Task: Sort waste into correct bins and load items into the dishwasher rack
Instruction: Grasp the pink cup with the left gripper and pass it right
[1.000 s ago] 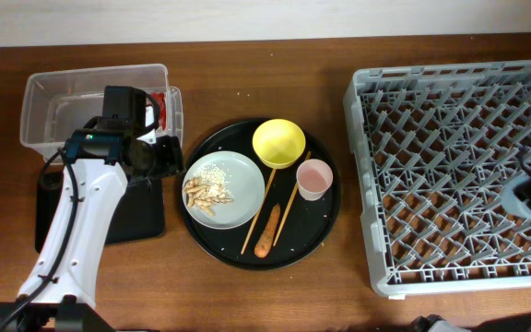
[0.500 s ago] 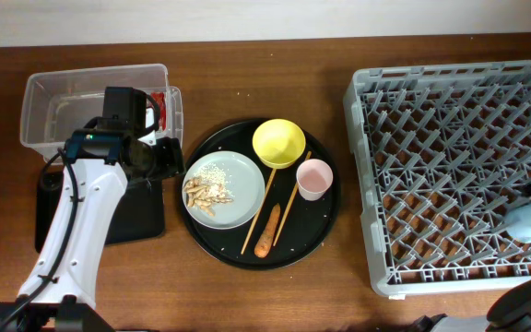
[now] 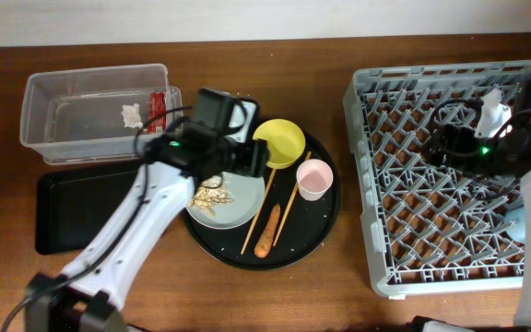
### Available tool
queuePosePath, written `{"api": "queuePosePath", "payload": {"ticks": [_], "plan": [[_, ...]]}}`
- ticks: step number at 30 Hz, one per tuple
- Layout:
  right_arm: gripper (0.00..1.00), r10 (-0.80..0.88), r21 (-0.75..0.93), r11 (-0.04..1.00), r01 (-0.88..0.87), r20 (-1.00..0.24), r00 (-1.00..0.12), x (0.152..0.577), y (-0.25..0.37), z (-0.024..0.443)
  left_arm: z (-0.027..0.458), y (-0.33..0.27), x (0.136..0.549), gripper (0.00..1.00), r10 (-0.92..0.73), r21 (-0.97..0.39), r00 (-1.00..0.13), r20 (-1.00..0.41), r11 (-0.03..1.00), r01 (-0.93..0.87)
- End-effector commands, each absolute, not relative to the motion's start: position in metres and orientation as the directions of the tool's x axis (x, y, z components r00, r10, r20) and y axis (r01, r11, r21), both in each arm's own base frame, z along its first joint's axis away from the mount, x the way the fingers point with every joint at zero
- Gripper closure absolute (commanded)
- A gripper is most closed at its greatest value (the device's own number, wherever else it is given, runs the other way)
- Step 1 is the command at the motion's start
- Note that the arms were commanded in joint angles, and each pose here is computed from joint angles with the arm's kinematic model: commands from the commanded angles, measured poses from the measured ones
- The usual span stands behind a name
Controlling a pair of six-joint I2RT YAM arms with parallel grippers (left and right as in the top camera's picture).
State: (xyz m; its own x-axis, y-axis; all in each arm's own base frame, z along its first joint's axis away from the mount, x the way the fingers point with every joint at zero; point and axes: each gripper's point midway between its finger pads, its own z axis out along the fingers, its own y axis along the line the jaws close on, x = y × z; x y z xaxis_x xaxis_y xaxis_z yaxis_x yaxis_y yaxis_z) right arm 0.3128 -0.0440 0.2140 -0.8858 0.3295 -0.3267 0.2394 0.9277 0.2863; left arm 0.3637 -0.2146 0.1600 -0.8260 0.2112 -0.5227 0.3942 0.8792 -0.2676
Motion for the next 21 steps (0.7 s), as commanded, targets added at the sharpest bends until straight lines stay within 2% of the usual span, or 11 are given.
{"api": "queuePosePath", "payload": {"ticks": [1,5,9,10,11,12,15,18,21], "plan": [[0.10,0.320,0.216,0.941,0.261,-0.317,-0.893,0.309,-0.051,0.211,0.123,-0.258,0.356,0.29,0.317,-0.264,-0.812,-0.490,0.834,0.484],[0.10,0.320,0.217,0.941,0.261,-0.314,-0.894,0.309,-0.050,0.211,0.083,-0.299,0.355,0.30,0.380,-0.264,-0.787,-0.486,0.795,0.547],[0.10,0.320,0.217,0.941,0.261,-0.311,-0.895,0.308,-0.050,0.211,0.060,-0.306,0.352,0.42,0.399,-0.265,-0.796,-0.455,0.793,0.548],[0.09,0.320,0.217,0.941,0.261,-0.311,-0.895,0.308,-0.050,0.211,0.059,-0.307,0.352,0.57,0.401,-0.265,-0.796,-0.453,0.792,0.549],[0.09,0.321,0.217,0.940,0.262,-0.311,-0.895,0.308,-0.050,0.211,0.058,-0.307,0.351,0.66,0.401,-0.264,-0.797,-0.451,0.793,0.549],[0.09,0.321,0.217,0.940,0.262,-0.308,-0.896,0.307,-0.050,0.210,0.057,-0.305,0.350,0.80,0.404,-0.264,-0.801,-0.443,0.794,0.547],[0.09,0.321,0.216,0.940,0.263,-0.305,-0.897,0.306,-0.050,0.210,0.054,-0.301,0.344,1.00,0.412,-0.263,-0.812,-0.414,0.800,0.540],[0.06,0.316,0.206,0.943,0.263,-0.300,-0.900,0.305,-0.051,0.209,0.078,-0.291,0.347,1.00,0.386,-0.265,-0.811,-0.440,0.807,0.527],[0.02,0.311,0.204,0.944,0.258,-0.300,-0.902,0.304,-0.051,0.209,0.151,-0.272,0.357,1.00,0.287,-0.343,-0.783,-0.552,0.778,0.527]]}}
